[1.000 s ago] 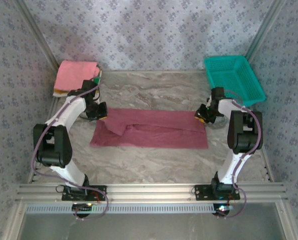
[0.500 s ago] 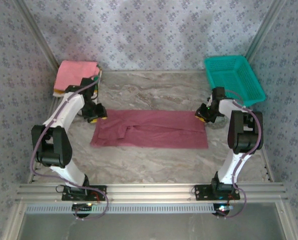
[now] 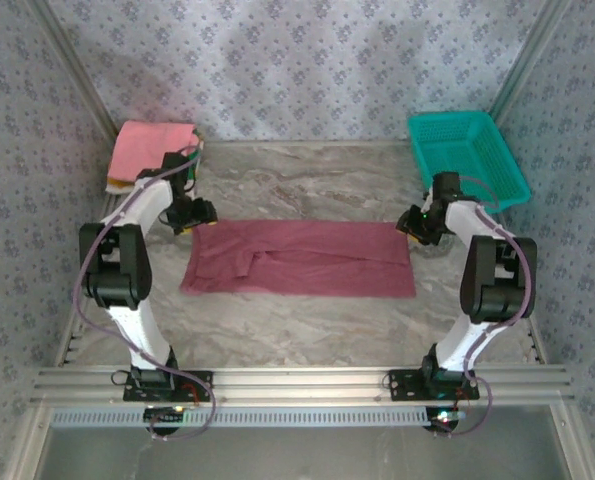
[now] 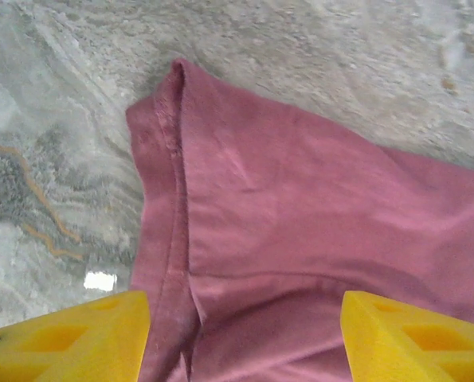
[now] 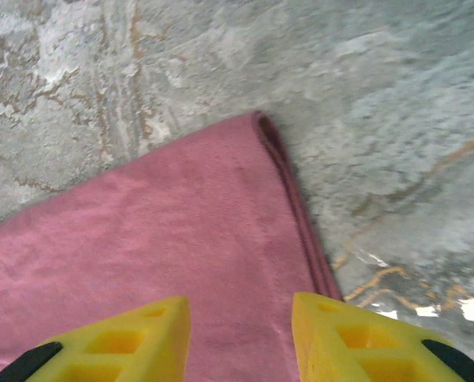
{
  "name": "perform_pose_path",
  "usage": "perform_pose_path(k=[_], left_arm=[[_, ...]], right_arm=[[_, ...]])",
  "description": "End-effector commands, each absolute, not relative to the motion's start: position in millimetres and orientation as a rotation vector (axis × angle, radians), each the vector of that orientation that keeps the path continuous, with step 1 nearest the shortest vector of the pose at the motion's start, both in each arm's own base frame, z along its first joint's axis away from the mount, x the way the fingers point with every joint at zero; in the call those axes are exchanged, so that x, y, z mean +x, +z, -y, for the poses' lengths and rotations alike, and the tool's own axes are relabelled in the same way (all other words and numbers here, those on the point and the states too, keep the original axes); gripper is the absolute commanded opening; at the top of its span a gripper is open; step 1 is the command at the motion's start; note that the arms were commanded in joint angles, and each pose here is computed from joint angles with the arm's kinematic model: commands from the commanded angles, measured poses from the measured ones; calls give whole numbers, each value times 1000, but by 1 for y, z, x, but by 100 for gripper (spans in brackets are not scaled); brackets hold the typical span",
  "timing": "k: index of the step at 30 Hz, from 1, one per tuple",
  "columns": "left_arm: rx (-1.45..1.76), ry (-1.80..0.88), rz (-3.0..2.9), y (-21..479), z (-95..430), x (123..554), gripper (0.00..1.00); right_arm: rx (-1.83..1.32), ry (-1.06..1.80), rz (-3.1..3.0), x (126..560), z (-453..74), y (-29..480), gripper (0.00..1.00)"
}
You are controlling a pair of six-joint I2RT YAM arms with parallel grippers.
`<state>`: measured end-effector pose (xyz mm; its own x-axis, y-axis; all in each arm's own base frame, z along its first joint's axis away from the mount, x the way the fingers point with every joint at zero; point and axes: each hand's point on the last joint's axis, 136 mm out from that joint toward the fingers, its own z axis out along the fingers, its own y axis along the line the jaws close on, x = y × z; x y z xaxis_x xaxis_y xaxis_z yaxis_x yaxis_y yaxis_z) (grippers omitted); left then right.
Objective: Fold and stack the t-shirts
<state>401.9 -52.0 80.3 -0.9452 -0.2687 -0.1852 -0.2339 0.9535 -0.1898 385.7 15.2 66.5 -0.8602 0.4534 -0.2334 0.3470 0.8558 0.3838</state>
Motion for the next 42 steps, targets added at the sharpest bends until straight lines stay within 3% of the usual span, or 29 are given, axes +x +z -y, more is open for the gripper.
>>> perform_pose_path(k=[1,4,9,11,15,17,23,30,37,42], left_arm=[[-317,-297,-2895,72,65,410,65],[-322,-285,-2929,57,63,408,60],[-314,-304,-2938,45,66,409,38],[-319,-297,-2933,41,64,411,34],[-301,-339,-2936,34,69,415,10],[-299,-320,-2936,31,67,418,0],[-307,-216,-2918,27,56,434,0],[-317,-211,-2936,5,66,468,0],[-213,-263,-2886,8,124,520,0],[-139,-315,-2841,18,172,561,0]], right_arm=[[672,405,-2766,364,0,56,43],[689,389,-2794,359,3,47,43],[669,406,-2802,361,-1,40,39],[653,438,-2811,361,-6,34,37],[595,516,-2841,366,-22,26,36],[521,414,-2860,368,-24,29,35],[329,253,-2882,373,-43,45,35],[327,339,-2912,377,-64,41,34],[565,260,-2886,349,-28,33,33],[523,364,-3005,320,-59,8,32]])
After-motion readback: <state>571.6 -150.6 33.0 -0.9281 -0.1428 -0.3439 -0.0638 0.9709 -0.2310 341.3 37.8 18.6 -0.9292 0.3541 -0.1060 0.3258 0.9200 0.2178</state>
